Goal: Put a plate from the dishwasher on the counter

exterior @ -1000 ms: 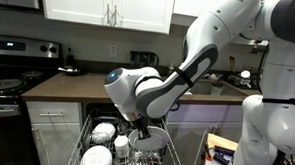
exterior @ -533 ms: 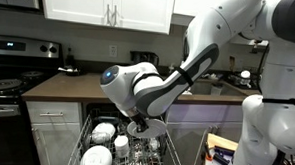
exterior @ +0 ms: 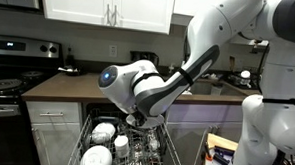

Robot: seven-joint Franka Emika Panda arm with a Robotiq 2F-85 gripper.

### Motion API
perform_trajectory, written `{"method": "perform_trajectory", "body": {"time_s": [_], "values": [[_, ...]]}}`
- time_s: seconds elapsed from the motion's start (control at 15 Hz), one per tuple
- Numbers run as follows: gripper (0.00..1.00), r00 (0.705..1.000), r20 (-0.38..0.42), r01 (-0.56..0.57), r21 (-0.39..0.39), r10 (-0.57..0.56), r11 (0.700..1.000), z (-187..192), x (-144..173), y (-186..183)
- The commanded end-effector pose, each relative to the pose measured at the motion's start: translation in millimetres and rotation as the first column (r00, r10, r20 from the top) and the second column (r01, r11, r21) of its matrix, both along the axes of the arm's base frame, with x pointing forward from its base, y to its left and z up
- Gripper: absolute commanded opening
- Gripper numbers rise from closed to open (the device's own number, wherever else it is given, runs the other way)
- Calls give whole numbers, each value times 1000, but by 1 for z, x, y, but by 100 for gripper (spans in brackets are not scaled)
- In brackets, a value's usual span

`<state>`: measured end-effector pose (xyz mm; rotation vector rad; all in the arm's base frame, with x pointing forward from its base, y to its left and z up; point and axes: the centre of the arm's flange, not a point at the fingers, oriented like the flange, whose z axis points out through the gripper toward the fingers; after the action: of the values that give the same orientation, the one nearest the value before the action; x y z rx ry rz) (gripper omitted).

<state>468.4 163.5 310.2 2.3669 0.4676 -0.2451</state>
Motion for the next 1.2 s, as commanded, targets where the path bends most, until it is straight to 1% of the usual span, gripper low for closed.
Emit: {"method": "perform_trajectory", "body": {"time_s": [0.0, 0.4, 0.6, 0.73, 0.93, 1.07, 1.13], "values": [[4, 999, 52, 4, -104, 1, 995, 12, 0, -2], [4, 993, 116, -2, -246, 32, 969, 25, 4, 2], [4, 987, 146, -15, -319, 65, 948, 33, 7, 9], [4, 984, 162, -18, -348, 80, 937, 38, 8, 11], [4, 981, 174, -16, -361, 84, 932, 41, 10, 10], [4, 983, 162, -26, -314, 81, 949, 41, 11, 6], [4, 986, 146, -30, -309, 79, 951, 33, 7, 8]]}}
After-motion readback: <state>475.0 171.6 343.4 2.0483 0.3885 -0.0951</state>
